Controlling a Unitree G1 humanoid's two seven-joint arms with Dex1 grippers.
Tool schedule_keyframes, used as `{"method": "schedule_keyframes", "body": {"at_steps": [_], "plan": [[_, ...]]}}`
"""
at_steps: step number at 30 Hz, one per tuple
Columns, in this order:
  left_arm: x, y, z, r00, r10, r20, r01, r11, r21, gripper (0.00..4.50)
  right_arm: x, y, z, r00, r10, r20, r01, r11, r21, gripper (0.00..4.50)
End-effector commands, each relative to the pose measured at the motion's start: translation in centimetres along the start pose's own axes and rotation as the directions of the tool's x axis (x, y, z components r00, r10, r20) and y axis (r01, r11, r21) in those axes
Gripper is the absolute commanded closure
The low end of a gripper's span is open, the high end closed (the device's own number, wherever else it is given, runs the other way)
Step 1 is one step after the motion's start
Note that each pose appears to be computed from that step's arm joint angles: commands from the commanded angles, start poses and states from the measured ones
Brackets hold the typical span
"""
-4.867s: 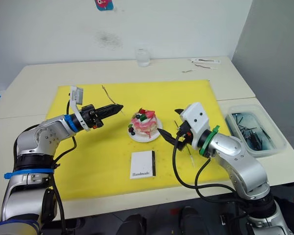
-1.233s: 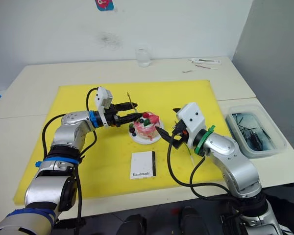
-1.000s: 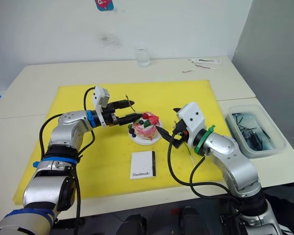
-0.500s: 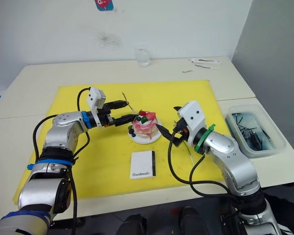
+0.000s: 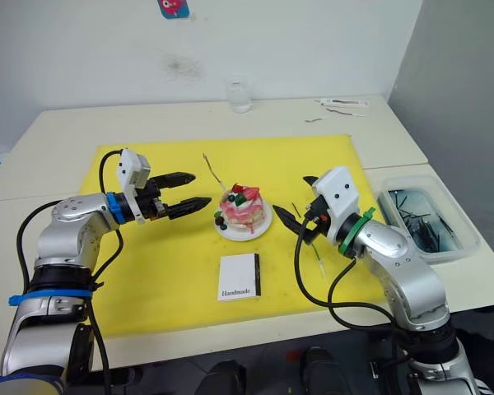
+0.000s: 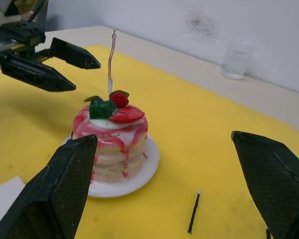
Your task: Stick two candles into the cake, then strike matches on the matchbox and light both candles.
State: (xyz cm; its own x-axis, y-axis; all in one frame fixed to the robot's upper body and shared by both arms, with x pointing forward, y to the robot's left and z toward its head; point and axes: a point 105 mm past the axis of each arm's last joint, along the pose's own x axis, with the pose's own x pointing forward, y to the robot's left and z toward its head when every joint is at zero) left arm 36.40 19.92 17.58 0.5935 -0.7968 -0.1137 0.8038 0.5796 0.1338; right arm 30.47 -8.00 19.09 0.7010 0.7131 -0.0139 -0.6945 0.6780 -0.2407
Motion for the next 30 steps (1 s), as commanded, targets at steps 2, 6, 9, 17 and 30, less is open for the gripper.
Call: {"method": "schedule_keyframes", "body": {"at_steps": [2,6,9,17,30], "plan": [[-2.3,-2.2,1.5,0.998,-0.066,-0.022,0.067,0.996,0.056,0.03,-2.9,0.5,-0.8,0.998,0.027,-0.053,-0.028,1.0,-0.012,0.0],[-3.8,-5.3,0.3,0.975,-0.189,-0.116,0.2,0.976,0.089,0.03,-4.8,1.4,-3.2,0.987,0.042,-0.153,-0.037,0.999,0.037,0.0],[-4.1,-7.6,0.3,0.948,-0.287,-0.135,0.302,0.947,0.108,0.03,-5.3,2.0,-4.6,0.976,0.036,-0.215,-0.022,0.998,0.065,0.0],[-2.8,-11.7,2.4,0.888,-0.455,-0.071,0.46,0.872,0.166,0.03,-5.6,2.3,-6.9,0.945,-0.022,-0.326,0.058,0.993,0.103,0.0],[-2.6,-11.5,1.5,0.879,-0.468,-0.093,0.477,0.865,0.154,0.0,-6.5,2.6,-9.4,0.879,-0.066,-0.473,0.147,0.98,0.136,0.87]]}}
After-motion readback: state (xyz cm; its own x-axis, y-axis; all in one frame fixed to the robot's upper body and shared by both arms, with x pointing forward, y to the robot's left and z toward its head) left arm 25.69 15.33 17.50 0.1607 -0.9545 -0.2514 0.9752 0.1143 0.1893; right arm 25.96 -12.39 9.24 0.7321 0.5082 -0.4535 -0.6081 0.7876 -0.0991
